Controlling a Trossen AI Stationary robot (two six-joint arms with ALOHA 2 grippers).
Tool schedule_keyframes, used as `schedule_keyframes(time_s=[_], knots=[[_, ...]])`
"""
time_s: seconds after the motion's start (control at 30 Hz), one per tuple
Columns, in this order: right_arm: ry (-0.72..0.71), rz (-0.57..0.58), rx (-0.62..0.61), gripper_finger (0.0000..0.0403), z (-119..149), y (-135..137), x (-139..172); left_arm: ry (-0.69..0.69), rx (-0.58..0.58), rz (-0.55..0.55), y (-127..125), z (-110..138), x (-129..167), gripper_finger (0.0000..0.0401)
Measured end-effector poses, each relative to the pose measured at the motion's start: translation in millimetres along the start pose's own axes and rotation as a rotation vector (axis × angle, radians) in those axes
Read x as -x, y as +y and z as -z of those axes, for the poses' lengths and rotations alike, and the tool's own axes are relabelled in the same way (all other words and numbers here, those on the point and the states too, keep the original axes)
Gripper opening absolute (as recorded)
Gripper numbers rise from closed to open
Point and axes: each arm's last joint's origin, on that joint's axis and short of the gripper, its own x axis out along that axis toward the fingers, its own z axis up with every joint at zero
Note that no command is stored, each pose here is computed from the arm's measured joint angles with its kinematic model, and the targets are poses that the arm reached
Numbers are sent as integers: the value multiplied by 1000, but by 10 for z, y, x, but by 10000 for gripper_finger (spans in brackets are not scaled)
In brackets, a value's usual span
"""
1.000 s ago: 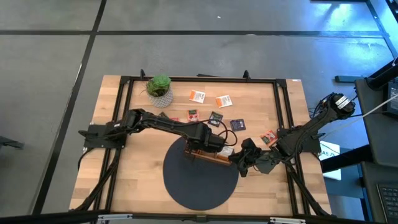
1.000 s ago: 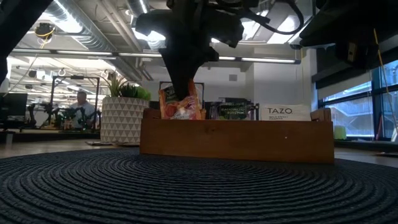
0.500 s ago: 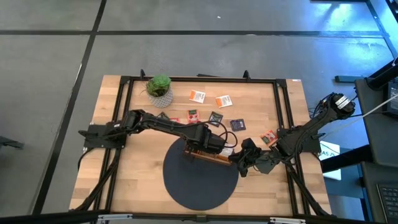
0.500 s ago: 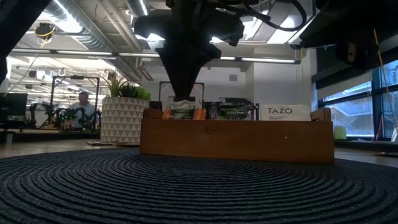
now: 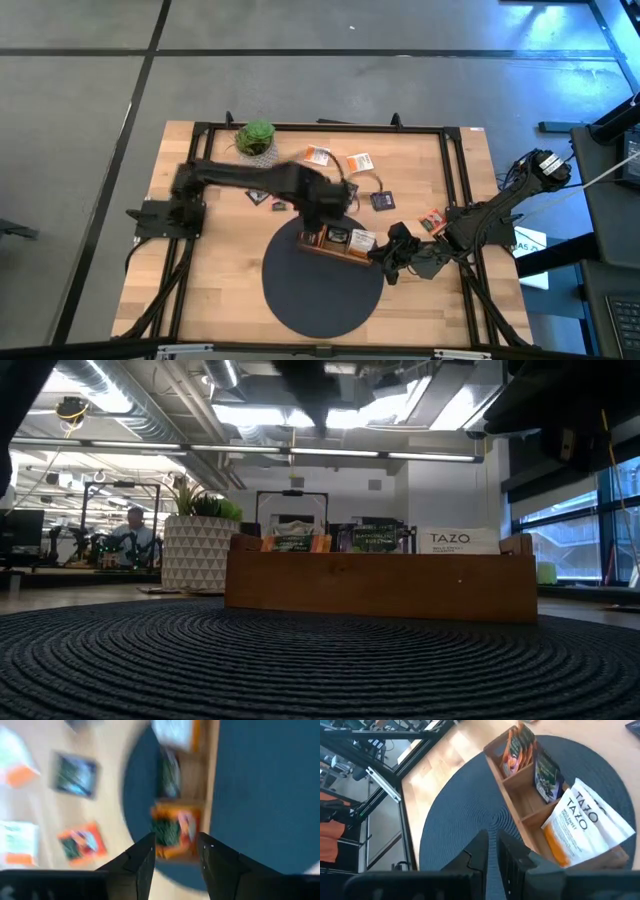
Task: Pick & Place Tea
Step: Put the right orange tea bag into the left slot of the wooden organizer
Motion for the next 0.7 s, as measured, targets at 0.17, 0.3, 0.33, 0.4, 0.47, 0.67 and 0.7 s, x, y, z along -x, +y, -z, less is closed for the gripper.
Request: schedule_keyframes(time_s=[0.17, 0.3, 0.33, 0.4, 0.47, 0.67, 0.7], knots=[[-21, -25, 49, 42, -164, 51, 119, -310, 76, -32, 41, 130, 511, 137], [-24, 17, 114, 42, -444, 205, 291, -514, 97, 3, -32, 355, 649, 139], [-15, 46, 131, 42, -518, 240, 333, -566, 102, 27, -52, 421, 636, 140], [12, 132, 135, 42, -666, 264, 424, -654, 108, 90, -92, 566, 582, 141], [43, 244, 99, 42, -799, 230, 524, -759, 115, 151, -128, 697, 509, 141], [251, 595, -113, 42, -1023, -41, 802, -974, 109, 237, -266, 1034, 328, 137], [266, 634, -117, 42, -1026, -79, 815, -991, 116, 250, -285, 1068, 303, 137]])
